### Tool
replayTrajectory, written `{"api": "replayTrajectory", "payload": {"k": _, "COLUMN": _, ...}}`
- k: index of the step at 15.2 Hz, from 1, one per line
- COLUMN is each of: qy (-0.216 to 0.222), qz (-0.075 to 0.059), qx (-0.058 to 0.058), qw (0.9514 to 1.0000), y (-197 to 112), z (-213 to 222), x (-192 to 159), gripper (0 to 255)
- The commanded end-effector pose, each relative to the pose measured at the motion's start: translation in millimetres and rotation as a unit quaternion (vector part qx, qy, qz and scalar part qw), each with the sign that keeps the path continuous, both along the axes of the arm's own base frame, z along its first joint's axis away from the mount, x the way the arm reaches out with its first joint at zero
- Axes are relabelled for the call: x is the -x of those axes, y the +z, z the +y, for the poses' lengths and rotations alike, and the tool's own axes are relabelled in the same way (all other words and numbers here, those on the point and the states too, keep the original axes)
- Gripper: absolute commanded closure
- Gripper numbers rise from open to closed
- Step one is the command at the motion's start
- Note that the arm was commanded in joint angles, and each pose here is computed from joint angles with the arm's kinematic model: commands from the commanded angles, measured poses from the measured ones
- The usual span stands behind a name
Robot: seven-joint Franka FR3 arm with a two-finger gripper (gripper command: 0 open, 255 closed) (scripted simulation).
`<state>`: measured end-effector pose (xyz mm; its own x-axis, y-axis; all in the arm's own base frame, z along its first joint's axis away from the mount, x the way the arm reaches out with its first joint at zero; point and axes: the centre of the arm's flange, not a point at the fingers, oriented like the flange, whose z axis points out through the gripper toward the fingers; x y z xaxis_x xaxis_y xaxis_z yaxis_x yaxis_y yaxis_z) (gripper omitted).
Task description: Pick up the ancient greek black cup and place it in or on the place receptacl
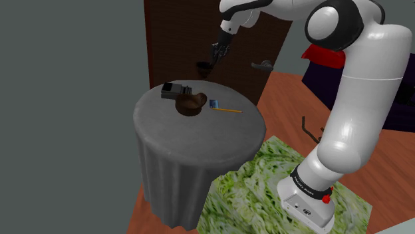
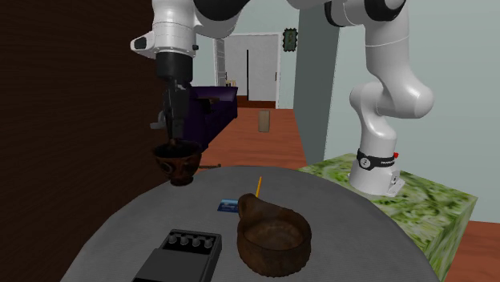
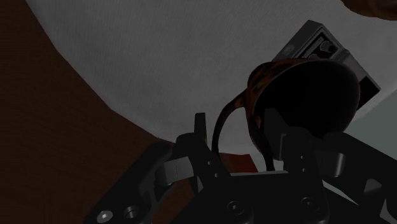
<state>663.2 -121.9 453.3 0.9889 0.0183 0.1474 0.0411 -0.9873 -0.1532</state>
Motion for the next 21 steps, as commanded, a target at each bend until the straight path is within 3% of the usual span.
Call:
{"api": "replayTrajectory", "payload": {"k": 1, "qy": 0.0, "qz": 0.0, "qx": 0.0, "qw": 1.0, "y": 10.7, "z": 0.4, "x": -0.6, "gripper": 255}}
{"api": "replayTrajectory", "payload": {"k": 11, "qy": 0.0, "qz": 0.0, "qx": 0.0, "qw": 1.0, "y": 60.8, "z": 0.4, "x": -0.6, "gripper": 255}}
{"api": "replayTrajectory", "payload": {"k": 21, "qy": 0.0, "qz": 0.0, "qx": 0.0, "qw": 1.0, "y": 75.6, "z": 116.9, "x": 59.8, "gripper": 255}}
